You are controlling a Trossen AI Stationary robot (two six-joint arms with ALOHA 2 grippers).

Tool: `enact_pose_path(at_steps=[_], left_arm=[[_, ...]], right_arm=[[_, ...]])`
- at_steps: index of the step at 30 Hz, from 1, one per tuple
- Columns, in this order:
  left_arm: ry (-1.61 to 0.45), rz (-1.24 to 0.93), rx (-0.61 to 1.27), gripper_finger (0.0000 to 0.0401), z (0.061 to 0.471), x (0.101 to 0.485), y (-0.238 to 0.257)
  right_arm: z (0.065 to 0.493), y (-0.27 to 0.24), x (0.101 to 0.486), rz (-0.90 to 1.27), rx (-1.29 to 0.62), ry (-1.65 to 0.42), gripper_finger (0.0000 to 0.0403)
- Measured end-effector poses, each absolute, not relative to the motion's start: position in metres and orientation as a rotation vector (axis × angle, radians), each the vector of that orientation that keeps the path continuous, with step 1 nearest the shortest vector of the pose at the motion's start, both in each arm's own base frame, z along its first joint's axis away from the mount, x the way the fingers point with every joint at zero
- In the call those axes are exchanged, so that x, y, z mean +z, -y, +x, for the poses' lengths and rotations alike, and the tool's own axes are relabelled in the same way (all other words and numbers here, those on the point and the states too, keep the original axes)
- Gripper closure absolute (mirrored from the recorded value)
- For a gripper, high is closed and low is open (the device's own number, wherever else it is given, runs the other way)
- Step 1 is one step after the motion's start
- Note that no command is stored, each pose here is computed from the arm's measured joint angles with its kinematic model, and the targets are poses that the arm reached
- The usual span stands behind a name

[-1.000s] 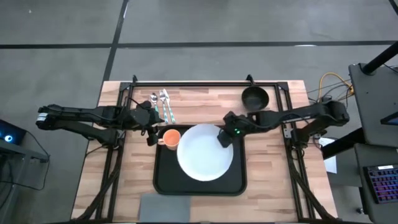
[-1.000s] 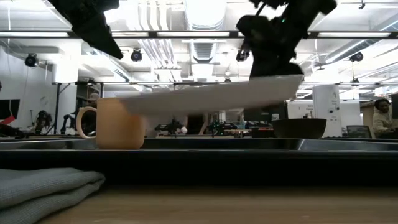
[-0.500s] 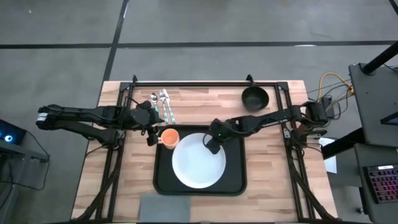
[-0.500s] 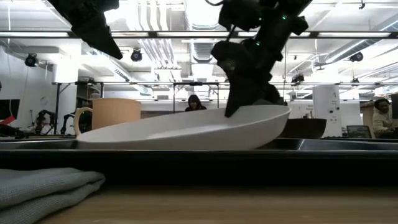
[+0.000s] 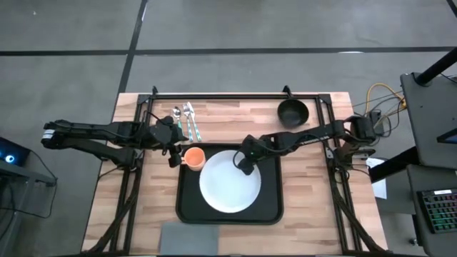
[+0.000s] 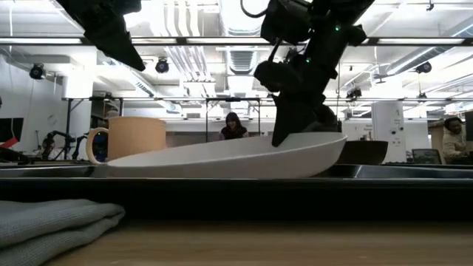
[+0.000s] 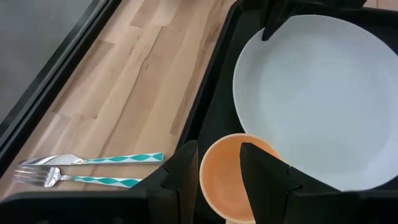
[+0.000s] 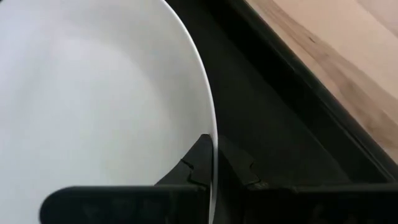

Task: Set up tray
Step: Put the white plate to the bottom right of the orange mug on the black serving tray, then put the black bowl on the white plate

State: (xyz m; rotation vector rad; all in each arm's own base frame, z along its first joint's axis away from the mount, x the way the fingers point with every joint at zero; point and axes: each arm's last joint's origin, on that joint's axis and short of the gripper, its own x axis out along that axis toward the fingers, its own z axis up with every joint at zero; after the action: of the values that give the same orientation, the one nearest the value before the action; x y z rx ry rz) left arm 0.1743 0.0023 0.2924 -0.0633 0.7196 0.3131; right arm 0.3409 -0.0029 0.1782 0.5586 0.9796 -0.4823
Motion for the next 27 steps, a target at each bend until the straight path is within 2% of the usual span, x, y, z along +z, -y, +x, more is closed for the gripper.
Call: enact_pose_path(at_steps=[7,18,21,27], left_arm=[[-0.72,-0.066,0.313,0.0299,0.174,0.292,-0.002],[-0.721,-0.066,0.312,0.0299,0.174,0.292,-0.002],[-0.721,-0.066,0.312,0.0299,0.174,0.292,-0.002],[-0.743,-0.076,0.318,0.0299,0.173,0.291,-0.002]], right_arm=[[0.341,0.01,0.177,0.538,-0.494,-0.973,0.0384],[0.34,0.013,0.179,0.478,-0.52,-0.96,0.0294],[0.336,0.016,0.191,0.422,-0.594,-0.901,0.0281],[0.304,0.024,0.227,0.353,-0.866,-0.808,0.026]])
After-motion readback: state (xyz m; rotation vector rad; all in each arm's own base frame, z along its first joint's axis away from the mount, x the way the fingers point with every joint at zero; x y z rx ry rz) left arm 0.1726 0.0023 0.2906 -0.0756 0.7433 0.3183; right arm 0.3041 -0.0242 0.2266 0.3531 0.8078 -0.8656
